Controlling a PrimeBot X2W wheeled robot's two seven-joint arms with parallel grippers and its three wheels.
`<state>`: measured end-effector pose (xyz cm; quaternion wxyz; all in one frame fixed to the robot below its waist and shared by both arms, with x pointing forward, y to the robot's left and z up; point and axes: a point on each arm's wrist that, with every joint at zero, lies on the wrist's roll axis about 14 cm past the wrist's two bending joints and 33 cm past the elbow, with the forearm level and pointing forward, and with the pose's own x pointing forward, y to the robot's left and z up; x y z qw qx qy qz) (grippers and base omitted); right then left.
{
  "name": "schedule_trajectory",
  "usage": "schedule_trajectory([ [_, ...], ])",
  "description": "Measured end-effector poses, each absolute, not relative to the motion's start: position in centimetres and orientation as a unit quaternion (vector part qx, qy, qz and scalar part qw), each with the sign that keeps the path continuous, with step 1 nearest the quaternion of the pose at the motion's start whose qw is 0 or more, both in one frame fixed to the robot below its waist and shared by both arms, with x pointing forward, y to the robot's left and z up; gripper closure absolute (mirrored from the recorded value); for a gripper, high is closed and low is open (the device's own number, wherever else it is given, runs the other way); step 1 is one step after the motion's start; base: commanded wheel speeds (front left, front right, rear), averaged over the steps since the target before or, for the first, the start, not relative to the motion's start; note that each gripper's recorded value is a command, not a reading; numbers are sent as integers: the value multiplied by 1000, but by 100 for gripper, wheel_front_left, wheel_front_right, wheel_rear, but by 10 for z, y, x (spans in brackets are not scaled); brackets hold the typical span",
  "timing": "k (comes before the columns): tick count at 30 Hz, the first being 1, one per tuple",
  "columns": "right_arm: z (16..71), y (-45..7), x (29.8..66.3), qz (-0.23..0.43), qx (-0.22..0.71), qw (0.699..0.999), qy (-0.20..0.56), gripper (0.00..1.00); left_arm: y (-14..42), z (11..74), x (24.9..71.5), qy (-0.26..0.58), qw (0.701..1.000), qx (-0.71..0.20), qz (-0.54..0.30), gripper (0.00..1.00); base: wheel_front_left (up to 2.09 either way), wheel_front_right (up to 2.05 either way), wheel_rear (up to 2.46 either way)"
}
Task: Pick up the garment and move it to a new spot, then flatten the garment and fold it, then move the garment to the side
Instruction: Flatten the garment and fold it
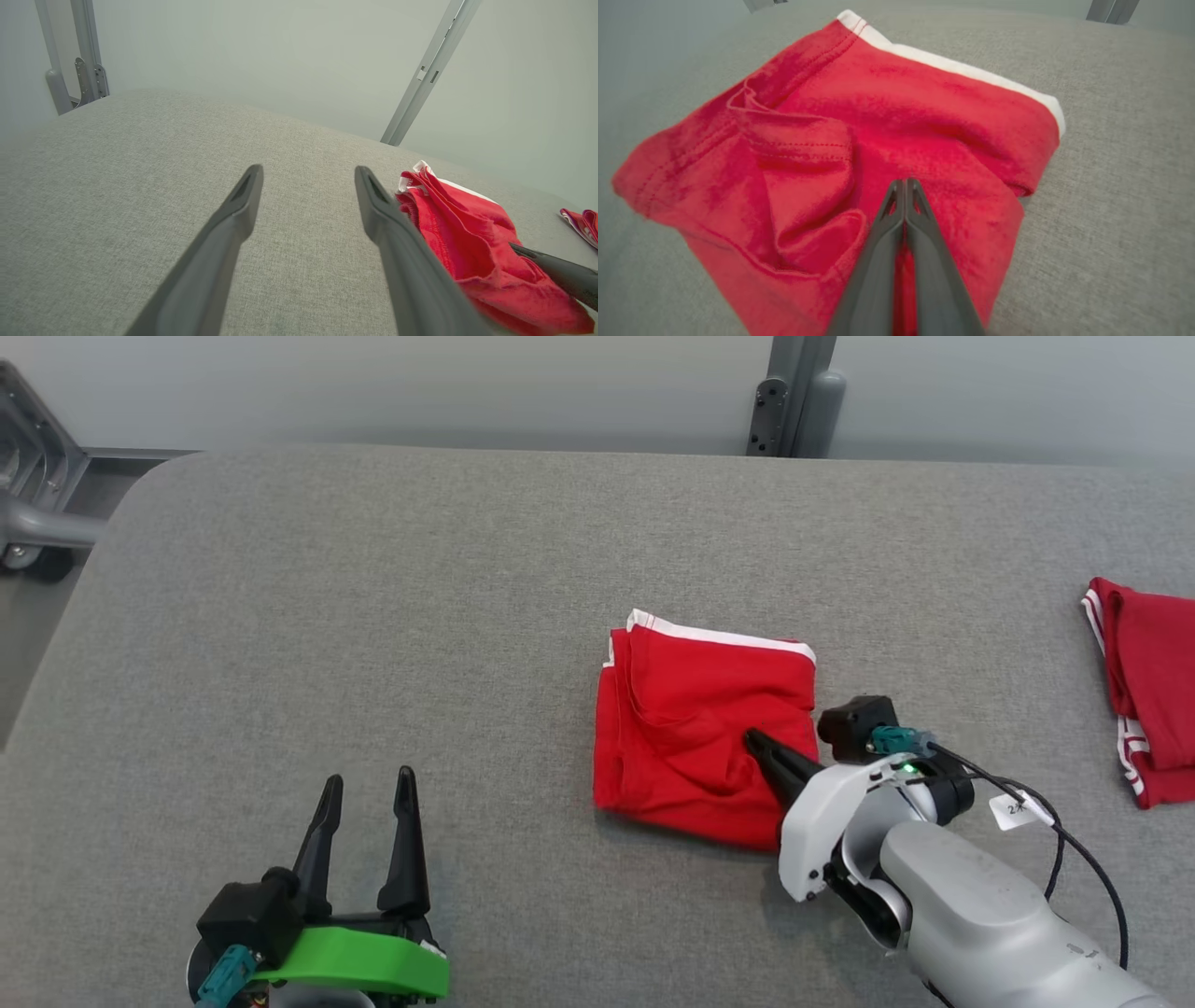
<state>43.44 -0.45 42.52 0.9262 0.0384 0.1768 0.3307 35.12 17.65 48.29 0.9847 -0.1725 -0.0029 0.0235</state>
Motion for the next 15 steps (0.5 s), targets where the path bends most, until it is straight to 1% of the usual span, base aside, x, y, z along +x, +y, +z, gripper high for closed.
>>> schedule_trajectory([
  [4, 414, 12, 422, 355, 39, 911, 206, 100, 181, 482, 348, -2, 985, -172, 32, 0, 0, 0, 0],
  [10, 425, 39, 406, 398, 53, 895, 196, 100, 185, 485, 346, -7, 984, -172, 37, 0, 0, 0, 0],
  [15, 427, 59, 382, 440, 54, 874, 200, 100, 184, 487, 345, -12, 984, -173, 36, 0, 0, 0, 0],
])
